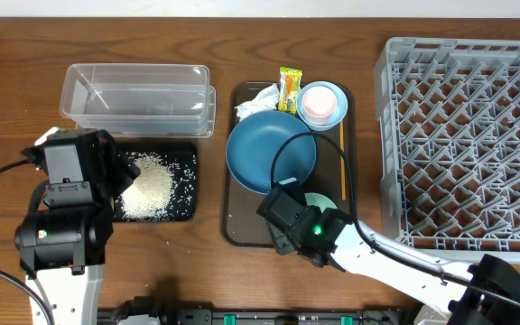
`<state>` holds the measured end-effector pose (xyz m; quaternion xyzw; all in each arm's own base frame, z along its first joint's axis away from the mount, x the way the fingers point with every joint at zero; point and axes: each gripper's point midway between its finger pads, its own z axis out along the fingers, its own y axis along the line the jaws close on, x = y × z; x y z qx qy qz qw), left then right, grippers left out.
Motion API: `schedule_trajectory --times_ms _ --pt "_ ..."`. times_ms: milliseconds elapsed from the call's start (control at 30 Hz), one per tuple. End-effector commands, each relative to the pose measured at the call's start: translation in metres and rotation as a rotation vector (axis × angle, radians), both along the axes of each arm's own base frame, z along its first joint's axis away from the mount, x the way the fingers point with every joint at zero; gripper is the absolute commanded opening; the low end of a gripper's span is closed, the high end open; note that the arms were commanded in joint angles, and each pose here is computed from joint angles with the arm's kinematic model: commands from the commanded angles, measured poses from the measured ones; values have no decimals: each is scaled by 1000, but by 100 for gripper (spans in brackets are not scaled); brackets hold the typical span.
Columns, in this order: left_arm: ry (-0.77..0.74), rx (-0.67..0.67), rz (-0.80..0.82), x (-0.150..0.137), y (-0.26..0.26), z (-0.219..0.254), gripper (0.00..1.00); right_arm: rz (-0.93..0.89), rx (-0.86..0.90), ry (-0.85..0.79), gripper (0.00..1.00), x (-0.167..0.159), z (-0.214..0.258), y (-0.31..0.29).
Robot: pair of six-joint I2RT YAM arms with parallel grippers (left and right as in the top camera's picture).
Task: Sort waste into correct bins and load items into the dishwasher rack
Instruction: 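Lift the mint-green bowl and carry it to the dish rack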
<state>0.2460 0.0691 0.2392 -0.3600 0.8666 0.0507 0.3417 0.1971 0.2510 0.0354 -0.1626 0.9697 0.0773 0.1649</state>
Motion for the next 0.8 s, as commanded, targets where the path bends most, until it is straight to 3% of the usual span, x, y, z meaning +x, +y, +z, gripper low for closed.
schedule_trajectory --times_ms 0,100,433,567,767 --pt "-7 8 3 0 2 4 88 -17 -12 -21 55 3 -2 -1" --pt "-7 8 3 0 2 4 88 -17 -12 -21 47 3 -2 -1" --pt "-7 8 3 0 2 4 88 -62 -37 13 35 1 -23 -4" --pt "-7 8 3 0 2 4 88 -65 -45 5 41 2 -23 -5" --pt "-7 8 3 0 2 4 88 -65 -38 3 40 3 -22 -3"
